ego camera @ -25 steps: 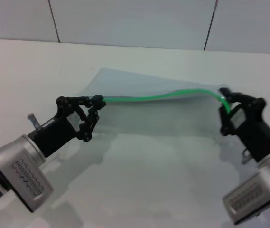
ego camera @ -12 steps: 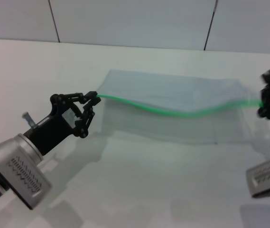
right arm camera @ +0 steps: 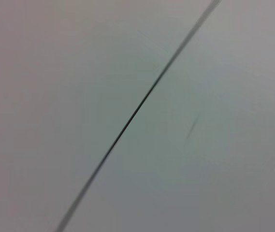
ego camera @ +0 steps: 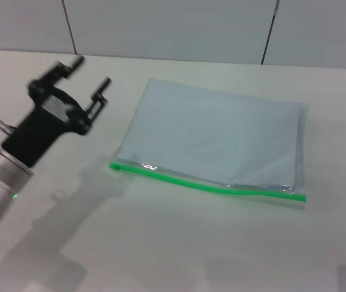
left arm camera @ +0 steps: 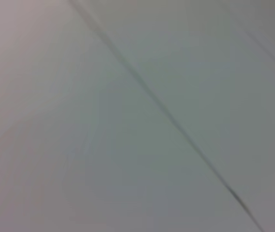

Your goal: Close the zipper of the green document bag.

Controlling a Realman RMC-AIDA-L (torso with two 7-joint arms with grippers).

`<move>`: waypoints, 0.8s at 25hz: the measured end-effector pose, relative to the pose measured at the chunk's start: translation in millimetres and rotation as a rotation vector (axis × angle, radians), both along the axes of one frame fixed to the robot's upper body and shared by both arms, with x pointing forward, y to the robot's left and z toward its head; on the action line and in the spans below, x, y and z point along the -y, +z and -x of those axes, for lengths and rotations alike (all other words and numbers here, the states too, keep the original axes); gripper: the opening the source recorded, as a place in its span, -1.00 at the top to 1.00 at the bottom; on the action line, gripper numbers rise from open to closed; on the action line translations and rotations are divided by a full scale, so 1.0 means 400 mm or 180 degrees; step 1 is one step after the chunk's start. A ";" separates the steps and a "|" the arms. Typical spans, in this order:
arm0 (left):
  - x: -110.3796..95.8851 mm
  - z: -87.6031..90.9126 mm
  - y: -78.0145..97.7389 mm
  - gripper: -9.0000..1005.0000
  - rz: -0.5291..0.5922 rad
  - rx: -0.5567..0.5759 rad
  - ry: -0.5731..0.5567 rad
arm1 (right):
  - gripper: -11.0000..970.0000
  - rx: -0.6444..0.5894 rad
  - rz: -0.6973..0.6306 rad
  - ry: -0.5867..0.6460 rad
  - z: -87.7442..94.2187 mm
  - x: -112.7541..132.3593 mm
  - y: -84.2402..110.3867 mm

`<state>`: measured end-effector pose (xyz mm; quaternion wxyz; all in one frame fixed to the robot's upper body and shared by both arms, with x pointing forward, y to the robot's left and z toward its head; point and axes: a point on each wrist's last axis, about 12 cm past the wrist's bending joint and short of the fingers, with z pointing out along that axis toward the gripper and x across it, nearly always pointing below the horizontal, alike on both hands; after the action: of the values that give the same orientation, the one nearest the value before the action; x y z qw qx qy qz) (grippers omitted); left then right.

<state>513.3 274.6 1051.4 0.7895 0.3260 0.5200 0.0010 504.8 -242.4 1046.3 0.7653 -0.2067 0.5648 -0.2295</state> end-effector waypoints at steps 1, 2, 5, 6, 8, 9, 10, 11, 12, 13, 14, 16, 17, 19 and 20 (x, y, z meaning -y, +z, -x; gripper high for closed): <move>-0.006 -0.002 0.005 0.21 0.0146 -0.0025 0.0038 | 0.19 0.0020 -0.0197 0.0085 0.001 -0.001 0.003; -0.013 -0.006 0.010 0.11 0.0305 -0.0054 0.0085 | 0.10 0.0031 -0.0373 0.0174 0.001 -0.002 0.005; -0.029 -0.013 0.020 -0.08 0.0729 -0.0152 0.0164 | -0.12 0.0009 -0.0908 0.0474 -0.004 -0.004 0.009; -0.034 -0.015 0.023 -0.13 0.0877 -0.0192 0.0163 | -0.19 -0.0006 -0.1079 0.0538 -0.008 -0.002 0.010; -0.039 -0.016 0.028 -0.23 0.1090 -0.0247 0.0124 | -0.33 -0.0043 -0.1493 0.0697 -0.018 0.000 0.014; -0.041 -0.016 0.030 -0.28 0.1167 -0.0264 0.0107 | -0.34 -0.0059 -0.1647 0.0775 -0.021 0.000 0.015; -0.044 -0.015 0.031 -0.33 0.1241 -0.0275 0.0091 | -0.35 -0.0076 -0.1779 0.0857 -0.024 0.000 0.016; -0.047 -0.013 0.033 -0.38 0.1291 -0.0276 0.0082 | -0.36 -0.0091 -0.1856 0.0934 -0.026 -0.002 0.018; -0.051 -0.010 0.034 -0.38 0.1337 -0.0270 0.0076 | -0.37 -0.0103 -0.1894 0.1007 -0.028 -0.006 0.019; -0.054 -0.007 0.035 -0.38 0.1353 -0.0260 0.0074 | -0.39 -0.0112 -0.1903 0.1068 -0.029 -0.009 0.021; -0.056 -0.004 0.035 -0.38 0.1360 -0.0254 0.0074 | -0.40 -0.0116 -0.1902 0.1109 -0.030 -0.014 0.023; -0.057 -0.001 0.034 -0.38 0.1366 -0.0248 0.0076 | -0.42 -0.0115 -0.1903 0.1145 -0.033 -0.018 0.025; -0.057 -0.001 0.034 -0.38 0.1368 -0.0247 0.0075 | -0.43 -0.0114 -0.1905 0.1163 -0.034 -0.020 0.026; -0.056 -0.001 0.034 -0.38 0.1372 -0.0246 0.0073 | -0.43 -0.0116 -0.1902 0.1211 -0.036 -0.027 0.029; -0.056 -0.001 0.035 -0.38 0.1373 -0.0245 0.0072 | -0.42 -0.0120 -0.1891 0.1244 -0.036 -0.030 0.030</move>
<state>513.7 296.8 1065.3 0.8205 0.1435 0.5414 -0.1139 519.3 -230.5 1058.2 0.8109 -0.0835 0.5706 0.0992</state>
